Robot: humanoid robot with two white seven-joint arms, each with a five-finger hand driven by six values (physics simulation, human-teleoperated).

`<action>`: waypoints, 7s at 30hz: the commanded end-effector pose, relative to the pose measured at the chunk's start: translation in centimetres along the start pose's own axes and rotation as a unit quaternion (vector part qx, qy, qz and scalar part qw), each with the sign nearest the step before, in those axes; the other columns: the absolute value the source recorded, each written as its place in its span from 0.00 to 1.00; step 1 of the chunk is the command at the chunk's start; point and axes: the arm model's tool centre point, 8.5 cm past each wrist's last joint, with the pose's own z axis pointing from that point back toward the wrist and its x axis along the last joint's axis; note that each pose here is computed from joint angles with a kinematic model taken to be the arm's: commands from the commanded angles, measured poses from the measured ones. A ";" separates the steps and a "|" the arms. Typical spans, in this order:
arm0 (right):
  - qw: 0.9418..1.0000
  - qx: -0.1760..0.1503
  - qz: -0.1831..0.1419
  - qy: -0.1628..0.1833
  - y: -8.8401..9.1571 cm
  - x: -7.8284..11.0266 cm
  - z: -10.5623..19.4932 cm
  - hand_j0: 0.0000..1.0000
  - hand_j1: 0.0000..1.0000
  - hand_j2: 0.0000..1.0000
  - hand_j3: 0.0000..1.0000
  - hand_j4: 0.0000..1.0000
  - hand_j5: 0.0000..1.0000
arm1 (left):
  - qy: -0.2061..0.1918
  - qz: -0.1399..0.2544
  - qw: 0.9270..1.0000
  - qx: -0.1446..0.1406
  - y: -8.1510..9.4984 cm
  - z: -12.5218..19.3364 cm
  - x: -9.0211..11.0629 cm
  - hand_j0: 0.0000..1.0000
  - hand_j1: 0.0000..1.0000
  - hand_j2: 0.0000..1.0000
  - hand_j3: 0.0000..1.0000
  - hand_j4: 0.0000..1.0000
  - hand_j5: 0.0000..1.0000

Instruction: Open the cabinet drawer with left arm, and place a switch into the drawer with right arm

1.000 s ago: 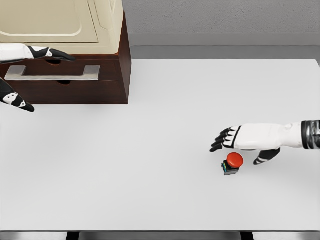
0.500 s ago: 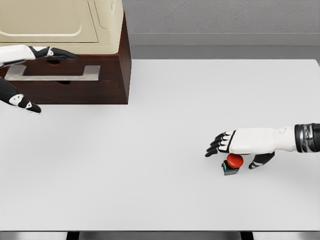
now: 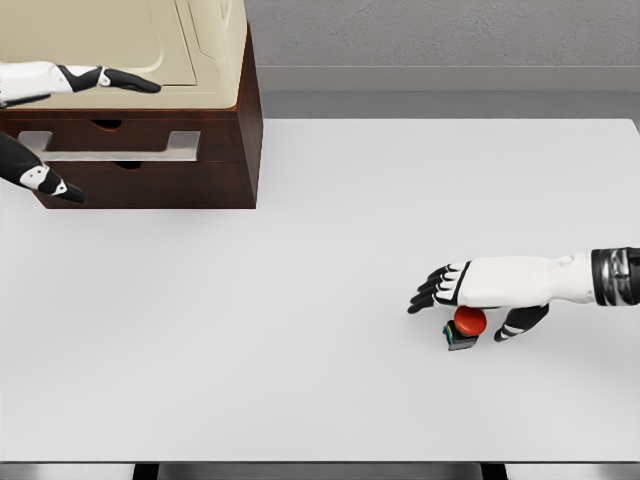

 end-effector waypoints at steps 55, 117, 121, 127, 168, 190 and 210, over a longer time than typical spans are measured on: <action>1.000 0.008 -0.014 -0.007 0.8 0.1 -0.4 0.78 0.78 0.78 0.78 0.78 0.78 | 0.167 0.179 0.970 -0.016 -4.1 -3.6 -8.6 1.00 1.00 1.00 1.00 1.00 1.00; 1.000 -0.016 0.010 -0.006 -2.0 -0.2 -0.6 0.53 0.53 0.53 0.53 0.53 0.53 | 0.171 0.202 0.964 -0.033 -6.9 -4.1 -9.8 1.00 1.00 1.00 1.00 1.00 1.00; 1.000 -0.017 0.011 -0.006 -2.1 -0.2 -0.6 0.50 0.50 0.50 0.50 0.50 0.50 | 0.171 0.200 0.964 -0.034 -6.8 -3.8 -9.5 1.00 1.00 1.00 1.00 1.00 1.00; 0.999 -0.025 0.018 -0.009 -3.0 -0.3 -1.0 0.50 0.50 0.50 0.50 0.50 0.50 | 0.172 0.194 0.965 -0.038 -6.8 -3.5 -9.1 1.00 1.00 1.00 1.00 1.00 1.00; 0.995 -0.080 0.047 -0.046 -9.3 -0.6 -5.9 0.50 0.50 0.50 0.50 0.50 0.50 | 0.170 0.183 0.966 -0.060 -7.4 -1.8 -6.9 1.00 1.00 1.00 1.00 1.00 1.00; 0.993 -0.084 0.061 -0.062 -12.4 -0.4 -8.8 0.50 0.50 0.50 0.50 0.50 0.50 | 0.178 0.185 0.964 -0.064 -7.8 -1.0 -6.9 1.00 1.00 1.00 1.00 1.00 1.00; 0.990 -0.094 0.077 -0.070 -14.9 0.1 -9.8 0.50 0.50 0.50 0.50 0.50 0.50 | 0.185 0.182 0.964 -0.062 -7.6 -0.3 -7.0 1.00 1.00 1.00 1.00 1.00 1.00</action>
